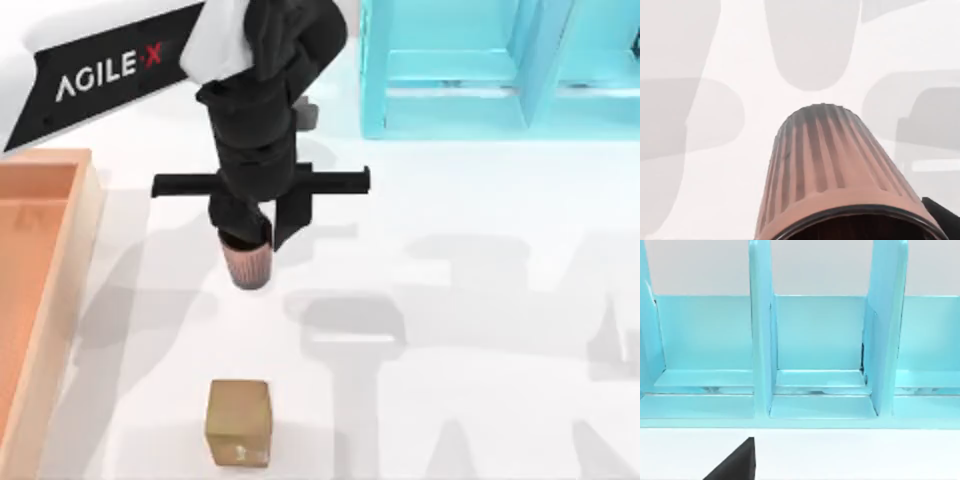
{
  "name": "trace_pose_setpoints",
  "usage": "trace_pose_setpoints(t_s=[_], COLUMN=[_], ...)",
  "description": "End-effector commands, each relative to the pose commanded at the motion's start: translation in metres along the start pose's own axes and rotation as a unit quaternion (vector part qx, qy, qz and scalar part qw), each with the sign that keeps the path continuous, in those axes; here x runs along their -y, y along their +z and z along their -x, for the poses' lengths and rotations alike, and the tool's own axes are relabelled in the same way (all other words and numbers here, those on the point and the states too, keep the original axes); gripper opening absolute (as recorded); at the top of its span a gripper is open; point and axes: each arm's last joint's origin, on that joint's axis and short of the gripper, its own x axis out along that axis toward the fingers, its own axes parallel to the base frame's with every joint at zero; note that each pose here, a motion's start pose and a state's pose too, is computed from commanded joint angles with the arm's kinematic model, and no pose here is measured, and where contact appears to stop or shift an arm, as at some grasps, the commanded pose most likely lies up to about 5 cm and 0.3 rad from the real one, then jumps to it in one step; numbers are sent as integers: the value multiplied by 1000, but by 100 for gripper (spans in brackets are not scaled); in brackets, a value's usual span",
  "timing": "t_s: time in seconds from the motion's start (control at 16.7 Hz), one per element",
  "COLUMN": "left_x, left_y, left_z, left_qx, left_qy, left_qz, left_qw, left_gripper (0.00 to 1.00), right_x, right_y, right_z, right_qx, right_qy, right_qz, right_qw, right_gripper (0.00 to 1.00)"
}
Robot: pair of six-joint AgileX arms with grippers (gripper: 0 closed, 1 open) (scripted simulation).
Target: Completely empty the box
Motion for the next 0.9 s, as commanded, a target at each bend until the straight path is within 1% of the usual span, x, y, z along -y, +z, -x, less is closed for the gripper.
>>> trace_pose_setpoints(t_s=[0.18, 0.54, 0.78, 0.9], left_x=[-1, -5, -5, -5], left_y=[1, 0, 0, 0], left_z=[-5, -44, -45, -45], left_qx=[-1, 0, 0, 0], left_qy=[0, 0, 0, 0], left_qz=[1, 0, 0, 0], left_qw=[1000, 1000, 1000, 1000], left_gripper=[0, 0, 0, 15], right_x=[0, 0, 0, 0], right_y=[0, 0, 0, 0], right_z=[0, 0, 0, 0], right_qx=[0, 0, 0, 0], right_qy=[0, 0, 0, 0], right_qz=[0, 0, 0, 0], right_qw=[1000, 1000, 1000, 1000], right_gripper=[100, 100, 100, 100])
